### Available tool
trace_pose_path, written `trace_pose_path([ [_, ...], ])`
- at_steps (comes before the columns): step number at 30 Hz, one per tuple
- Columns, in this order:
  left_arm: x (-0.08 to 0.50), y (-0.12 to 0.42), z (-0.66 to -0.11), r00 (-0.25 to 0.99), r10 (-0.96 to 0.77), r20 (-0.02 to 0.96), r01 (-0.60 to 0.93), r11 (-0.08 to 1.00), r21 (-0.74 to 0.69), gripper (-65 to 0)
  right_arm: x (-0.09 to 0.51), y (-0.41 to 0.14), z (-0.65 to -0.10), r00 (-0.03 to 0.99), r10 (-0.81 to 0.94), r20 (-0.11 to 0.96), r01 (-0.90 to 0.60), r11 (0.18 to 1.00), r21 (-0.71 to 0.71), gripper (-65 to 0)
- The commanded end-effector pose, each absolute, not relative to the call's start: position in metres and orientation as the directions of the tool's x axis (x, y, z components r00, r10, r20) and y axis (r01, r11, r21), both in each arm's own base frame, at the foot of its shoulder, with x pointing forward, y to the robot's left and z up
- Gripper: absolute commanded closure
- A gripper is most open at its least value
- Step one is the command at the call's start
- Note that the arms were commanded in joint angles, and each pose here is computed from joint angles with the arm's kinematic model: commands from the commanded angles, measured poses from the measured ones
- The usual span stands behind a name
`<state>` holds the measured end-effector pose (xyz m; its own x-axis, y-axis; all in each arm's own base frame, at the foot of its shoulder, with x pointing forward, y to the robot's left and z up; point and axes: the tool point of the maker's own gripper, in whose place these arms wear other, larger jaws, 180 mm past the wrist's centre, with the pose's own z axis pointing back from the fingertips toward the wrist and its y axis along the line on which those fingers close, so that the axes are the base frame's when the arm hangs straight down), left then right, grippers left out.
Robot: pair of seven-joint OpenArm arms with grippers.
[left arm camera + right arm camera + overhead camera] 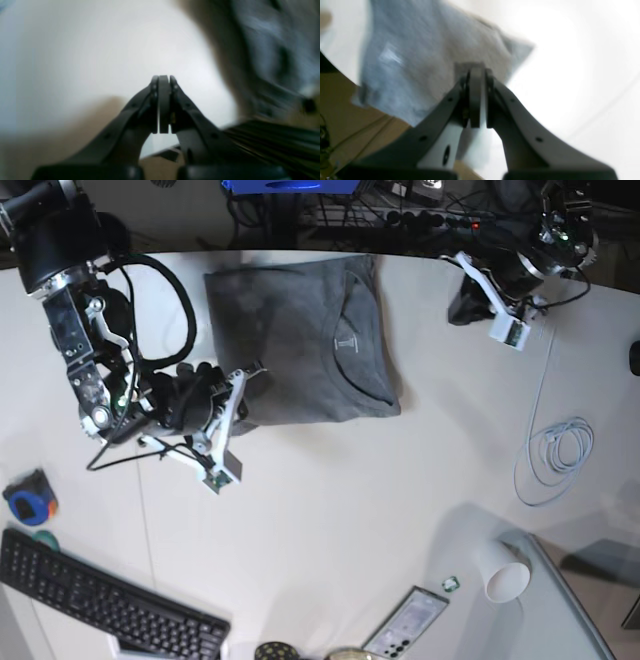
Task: Layout the t-shirt on the table in an organized manner, then fold the t-shirt properly
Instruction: 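Grasp the shirt collar edge with the left gripper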
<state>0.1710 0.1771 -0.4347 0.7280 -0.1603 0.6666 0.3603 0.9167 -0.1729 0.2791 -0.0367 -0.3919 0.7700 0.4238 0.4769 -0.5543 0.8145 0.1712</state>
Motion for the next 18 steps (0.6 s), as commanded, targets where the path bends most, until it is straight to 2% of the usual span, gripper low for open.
trace_pose_path([
  [1, 0.18, 0.179, -0.427, 0.706, -0.145, 0.693, 0.349, 0.923, -0.163, 0.0, 0.284, -0.037, -0.379, 0.751, 0.404, 0.522, -0.556, 0.814, 0.17, -2.7],
  [6, 0.189, 0.162, -0.427, 0.698, -0.12, 0.706, 0.349, 0.918, -0.189, 0.0, 0.274, -0.063, -0.377, 0.778, 0.302, 0.551, -0.469, 0.863, 0.188, -2.7],
  [10, 0.193, 0.154, -0.414, 0.688, -0.122, 0.715, 0.367, 0.909, -0.198, 0.0, 0.274, -0.08, -0.387, 0.805, 0.26, 0.534, -0.416, 0.889, 0.195, -2.7],
  [14, 0.207, 0.145, -0.394, 0.674, 0.008, 0.739, 0.346, 0.88, -0.325, 0.0, 0.272, -0.084, -0.396, 0.822, 0.253, 0.511, -0.4, 0.894, 0.2, -2.7],
  [15, 0.211, 0.143, -0.389, 0.667, 0.049, 0.744, 0.34, 0.868, -0.362, -2.1, 0.271, -0.084, -0.397, 0.824, 0.253, 0.507, -0.398, 0.895, 0.201, -2.7],
  [18, 0.218, 0.14, -0.381, 0.65, 0.148, 0.745, 0.318, 0.838, -0.444, -36.9, 0.271, -0.083, -0.397, 0.824, 0.255, 0.506, -0.401, 0.894, 0.202, -2.7],
])
